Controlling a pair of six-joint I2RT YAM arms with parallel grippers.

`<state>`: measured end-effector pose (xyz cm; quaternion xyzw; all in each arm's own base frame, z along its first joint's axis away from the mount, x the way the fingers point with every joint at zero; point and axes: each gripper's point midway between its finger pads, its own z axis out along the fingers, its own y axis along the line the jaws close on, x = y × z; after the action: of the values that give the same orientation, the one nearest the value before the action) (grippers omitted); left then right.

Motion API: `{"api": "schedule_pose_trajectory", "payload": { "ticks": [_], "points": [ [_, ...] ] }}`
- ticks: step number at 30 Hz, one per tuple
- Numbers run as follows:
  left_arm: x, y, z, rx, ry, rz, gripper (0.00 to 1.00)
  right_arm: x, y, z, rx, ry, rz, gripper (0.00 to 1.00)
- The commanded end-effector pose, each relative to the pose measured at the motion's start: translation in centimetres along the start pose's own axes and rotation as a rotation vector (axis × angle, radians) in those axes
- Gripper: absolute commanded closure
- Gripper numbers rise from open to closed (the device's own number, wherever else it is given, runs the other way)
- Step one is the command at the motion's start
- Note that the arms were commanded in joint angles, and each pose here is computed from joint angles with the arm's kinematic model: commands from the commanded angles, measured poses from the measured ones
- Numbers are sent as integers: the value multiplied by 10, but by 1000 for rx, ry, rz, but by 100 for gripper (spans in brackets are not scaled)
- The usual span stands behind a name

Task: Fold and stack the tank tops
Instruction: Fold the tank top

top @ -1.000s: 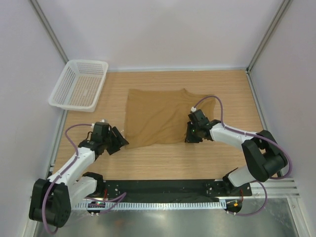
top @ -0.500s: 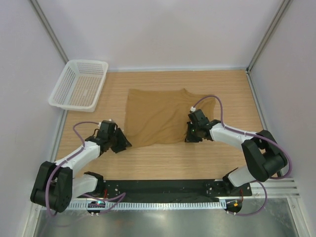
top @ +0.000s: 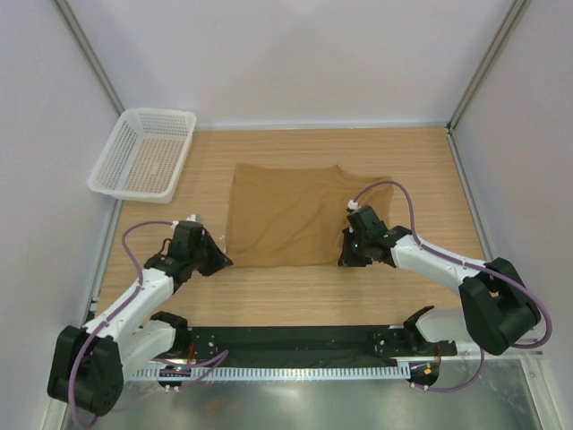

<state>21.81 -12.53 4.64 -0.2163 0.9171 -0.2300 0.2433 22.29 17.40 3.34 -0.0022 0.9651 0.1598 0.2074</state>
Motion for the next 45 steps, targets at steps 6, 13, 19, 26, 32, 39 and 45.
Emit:
{"api": "schedule_pose_trajectory", "payload": {
  "ticks": [6, 13, 19, 26, 32, 39, 45],
  "points": [
    [2, -11, -19, 43, 1, -13, 100, 9, -2, -25, 10, -2, 10, 98],
    [-16, -26, -20, 45, -28, -27, 100, -17, 0, -35, 66, -44, 3, 98],
    [-36, -42, -16, 45, -54, -28, 100, -45, 11, -35, 83, -64, -21, 97],
    [-64, -52, -6, 13, -90, -22, 100, -72, 10, -22, 124, -60, -19, 97],
    [-79, -55, 13, -7, -72, -21, 100, -89, 4, -8, 147, -43, -12, 97],
    [-99, -57, 24, -23, -81, -35, 100, -100, -6, 4, 157, -31, 17, 97],
    [-113, -56, 28, -7, -78, -60, 100, -108, -9, 7, 157, -33, 27, 97]
  ]
}}
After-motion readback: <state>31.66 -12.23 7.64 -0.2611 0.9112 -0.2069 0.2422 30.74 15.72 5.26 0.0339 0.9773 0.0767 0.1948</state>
